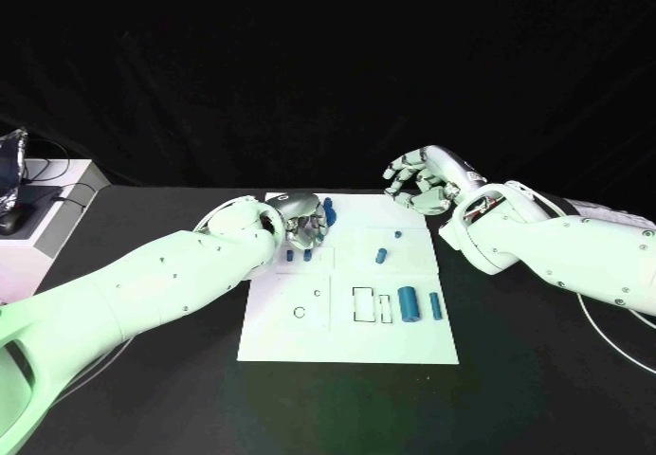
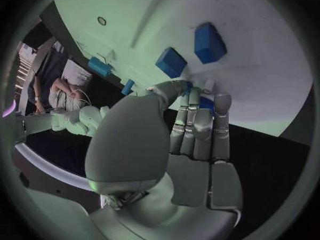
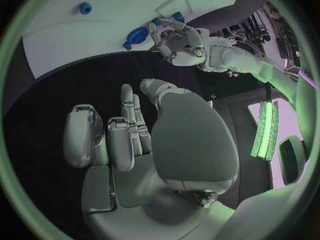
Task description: Assemble the parts on the task board
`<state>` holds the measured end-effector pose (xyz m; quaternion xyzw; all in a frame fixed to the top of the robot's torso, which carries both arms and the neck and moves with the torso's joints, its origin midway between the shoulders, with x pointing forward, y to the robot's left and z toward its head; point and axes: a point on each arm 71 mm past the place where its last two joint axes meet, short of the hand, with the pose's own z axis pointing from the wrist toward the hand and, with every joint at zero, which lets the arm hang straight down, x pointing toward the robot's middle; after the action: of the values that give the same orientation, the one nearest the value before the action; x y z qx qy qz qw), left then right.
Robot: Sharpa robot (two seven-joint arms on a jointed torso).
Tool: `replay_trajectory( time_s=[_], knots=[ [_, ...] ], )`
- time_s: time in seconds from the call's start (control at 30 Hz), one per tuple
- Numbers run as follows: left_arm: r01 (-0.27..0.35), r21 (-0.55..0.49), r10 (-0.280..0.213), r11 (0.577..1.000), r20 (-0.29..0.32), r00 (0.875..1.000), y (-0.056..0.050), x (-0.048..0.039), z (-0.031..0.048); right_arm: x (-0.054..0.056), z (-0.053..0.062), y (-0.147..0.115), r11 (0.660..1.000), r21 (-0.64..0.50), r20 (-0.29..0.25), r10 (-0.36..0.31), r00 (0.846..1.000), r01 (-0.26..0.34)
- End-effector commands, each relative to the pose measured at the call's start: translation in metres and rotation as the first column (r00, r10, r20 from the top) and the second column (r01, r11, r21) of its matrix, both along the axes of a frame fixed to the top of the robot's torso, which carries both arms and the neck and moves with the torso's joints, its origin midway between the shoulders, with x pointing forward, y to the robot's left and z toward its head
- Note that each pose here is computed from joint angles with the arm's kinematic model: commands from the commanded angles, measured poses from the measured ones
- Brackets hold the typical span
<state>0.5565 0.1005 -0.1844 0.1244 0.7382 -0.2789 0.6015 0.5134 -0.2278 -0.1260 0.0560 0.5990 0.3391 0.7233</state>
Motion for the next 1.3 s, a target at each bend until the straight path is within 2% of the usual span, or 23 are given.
replay_trajectory(
  time_s=[0.03,0.47,0.77,0.9,1.03,1.17,1.3],
  knots=[
    [0.004,0.019,-0.004,1.0,-0.019,1.0,-0.001,-0.001,-0.0025,-0.001,0.001,0.001,1.0,-0.008,0.013,0.011,1.0,-0.011],
    [0.009,-0.029,-0.008,1.0,0.026,1.0,-0.002,-0.0007,0.0019,-0.001,0.001,0.002,1.0,-0.007,0.015,0.012,1.0,-0.012],
    [0.02,-0.101,-0.017,0.995,0.031,0.999,0.0,-0.0064,0.0069,-0.001,0.001,0.002,1.0,-0.007,0.016,0.011,1.0,-0.01],
    [0.017,-0.149,-0.013,0.989,0.03,0.999,0.006,-0.0086,0.0149,-0.001,0.001,0.0,1.0,-0.007,0.017,0.007,1.0,-0.007],
    [0.013,-0.178,-0.006,0.984,0.037,0.999,0.016,-0.0105,0.0235,-0.001,0.001,-0.001,1.0,-0.008,0.017,0.004,1.0,-0.004],
    [0.006,-0.182,-0.001,0.983,0.029,1.0,0.025,-0.0122,0.0282,-0.001,0.001,-0.002,1.0,-0.008,0.017,0.003,1.0,-0.003],
    [-0.007,-0.176,0.011,0.984,0.019,1.0,0.034,-0.0128,0.0296,-0.001,0.001,-0.003,1.0,-0.008,0.017,0.0,1.0,0.0]
  ],
)
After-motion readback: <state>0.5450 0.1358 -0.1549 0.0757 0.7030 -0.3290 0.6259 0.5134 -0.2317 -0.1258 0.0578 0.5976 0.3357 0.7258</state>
